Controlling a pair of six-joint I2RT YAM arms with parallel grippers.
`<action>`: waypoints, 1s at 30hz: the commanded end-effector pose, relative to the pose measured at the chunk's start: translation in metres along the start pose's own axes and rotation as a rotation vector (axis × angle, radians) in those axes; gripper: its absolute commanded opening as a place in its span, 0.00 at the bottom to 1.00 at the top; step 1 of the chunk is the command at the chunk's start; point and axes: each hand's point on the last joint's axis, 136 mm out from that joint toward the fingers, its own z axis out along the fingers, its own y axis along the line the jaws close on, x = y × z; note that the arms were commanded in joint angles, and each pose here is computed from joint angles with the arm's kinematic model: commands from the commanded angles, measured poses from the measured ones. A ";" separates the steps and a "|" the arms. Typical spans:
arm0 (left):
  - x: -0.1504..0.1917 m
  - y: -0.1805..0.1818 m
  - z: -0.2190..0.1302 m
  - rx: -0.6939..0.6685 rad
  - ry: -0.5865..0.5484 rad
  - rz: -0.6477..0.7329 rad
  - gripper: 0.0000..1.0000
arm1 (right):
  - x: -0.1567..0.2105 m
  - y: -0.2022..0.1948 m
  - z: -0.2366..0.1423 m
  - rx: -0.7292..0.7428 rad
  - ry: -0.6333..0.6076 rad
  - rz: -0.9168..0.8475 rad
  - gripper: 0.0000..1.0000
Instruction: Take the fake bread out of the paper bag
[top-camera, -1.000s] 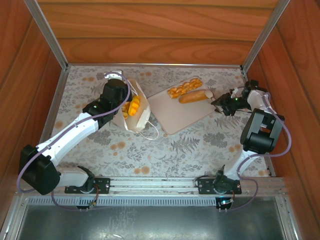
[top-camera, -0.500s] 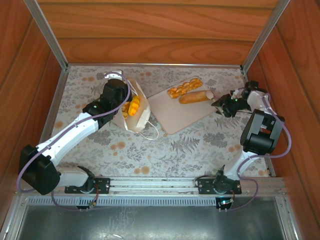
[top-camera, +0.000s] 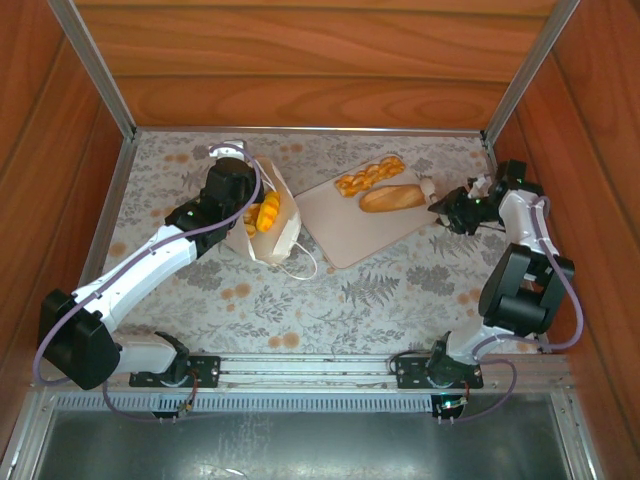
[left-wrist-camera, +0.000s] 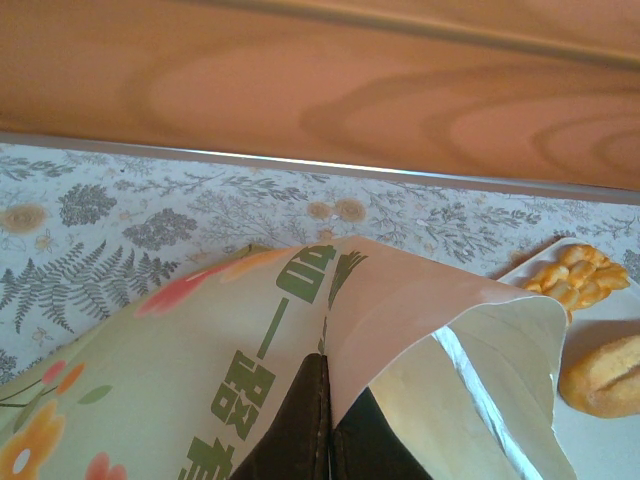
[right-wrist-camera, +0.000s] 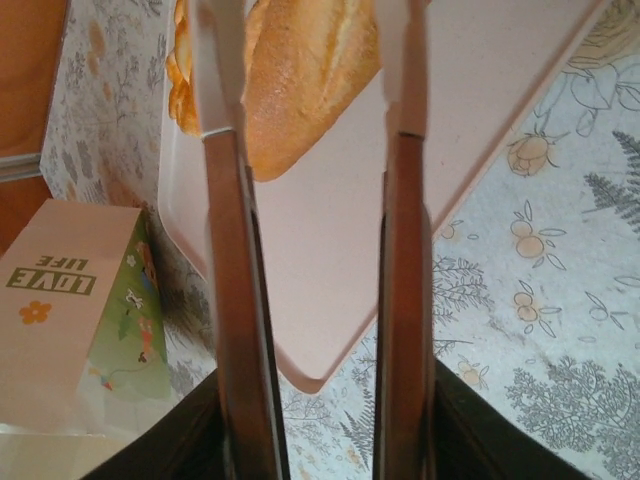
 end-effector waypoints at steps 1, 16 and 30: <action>-0.012 -0.001 -0.004 0.014 -0.041 -0.027 0.00 | 0.012 -0.012 -0.003 0.041 -0.002 0.046 0.38; -0.007 -0.007 0.000 0.041 -0.020 -0.024 0.00 | 0.015 -0.015 0.031 0.036 0.049 0.042 0.32; -0.008 -0.004 -0.003 0.037 -0.026 -0.027 0.00 | -0.014 0.002 0.057 0.018 0.078 0.010 0.30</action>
